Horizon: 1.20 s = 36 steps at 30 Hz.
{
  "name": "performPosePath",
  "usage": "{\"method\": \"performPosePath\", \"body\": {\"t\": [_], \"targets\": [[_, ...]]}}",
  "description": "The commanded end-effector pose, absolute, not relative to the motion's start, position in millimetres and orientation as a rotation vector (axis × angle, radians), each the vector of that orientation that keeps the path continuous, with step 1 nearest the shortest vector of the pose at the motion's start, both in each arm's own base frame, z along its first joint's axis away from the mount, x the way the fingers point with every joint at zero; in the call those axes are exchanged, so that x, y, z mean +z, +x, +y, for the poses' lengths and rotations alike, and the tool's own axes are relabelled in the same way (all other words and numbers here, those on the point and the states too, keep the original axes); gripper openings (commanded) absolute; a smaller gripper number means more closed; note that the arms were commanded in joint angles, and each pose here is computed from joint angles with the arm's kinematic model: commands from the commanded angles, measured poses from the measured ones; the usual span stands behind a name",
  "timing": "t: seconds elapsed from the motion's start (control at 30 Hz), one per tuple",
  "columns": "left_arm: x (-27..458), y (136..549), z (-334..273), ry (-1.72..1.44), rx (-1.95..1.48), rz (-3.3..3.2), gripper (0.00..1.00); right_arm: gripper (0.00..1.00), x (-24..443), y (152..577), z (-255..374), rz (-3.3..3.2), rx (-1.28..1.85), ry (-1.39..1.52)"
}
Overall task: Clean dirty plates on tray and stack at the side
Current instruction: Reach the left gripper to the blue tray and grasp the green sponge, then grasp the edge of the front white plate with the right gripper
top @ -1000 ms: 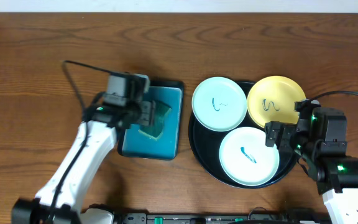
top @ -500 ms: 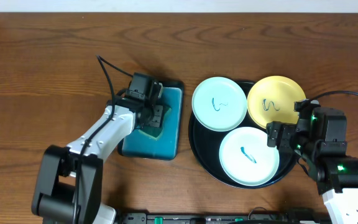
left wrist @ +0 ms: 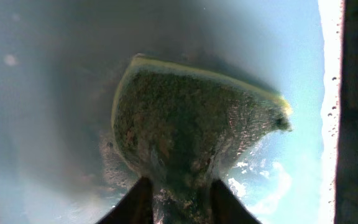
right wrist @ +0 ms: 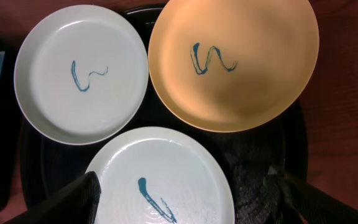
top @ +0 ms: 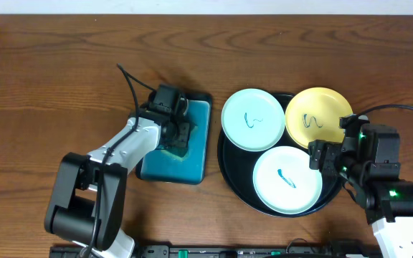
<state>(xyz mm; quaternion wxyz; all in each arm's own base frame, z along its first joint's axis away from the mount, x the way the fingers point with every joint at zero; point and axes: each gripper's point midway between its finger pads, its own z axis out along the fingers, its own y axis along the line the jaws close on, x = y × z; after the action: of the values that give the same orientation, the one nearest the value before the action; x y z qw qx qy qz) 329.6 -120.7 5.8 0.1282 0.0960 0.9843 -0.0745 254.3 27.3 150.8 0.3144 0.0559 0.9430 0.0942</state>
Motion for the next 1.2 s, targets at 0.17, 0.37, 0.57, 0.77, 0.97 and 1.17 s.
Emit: {"method": "performPosePath", "body": {"t": [0.17,0.37,0.57,0.77,0.97,1.17], "targets": [[-5,322,-118,0.276,-0.183,2.910,0.07,0.83,159,257,30,2.465,0.255,0.129],[54,340,-103,0.156,-0.215,2.760,0.07,0.82,159,257,30,2.465,0.255,0.129],[78,341,-98,0.081,-0.238,2.703,0.07,0.81,158,256,29,2.470,0.252,0.131],[45,326,-104,0.045,-0.282,2.811,0.07,0.78,147,246,17,2.529,0.158,0.169],[8,316,-101,0.018,-0.253,2.929,0.08,0.72,125,240,15,2.641,0.134,0.185],[19,320,-103,0.020,-0.264,2.893,0.07,0.67,90,234,15,2.815,0.117,0.204]]}}
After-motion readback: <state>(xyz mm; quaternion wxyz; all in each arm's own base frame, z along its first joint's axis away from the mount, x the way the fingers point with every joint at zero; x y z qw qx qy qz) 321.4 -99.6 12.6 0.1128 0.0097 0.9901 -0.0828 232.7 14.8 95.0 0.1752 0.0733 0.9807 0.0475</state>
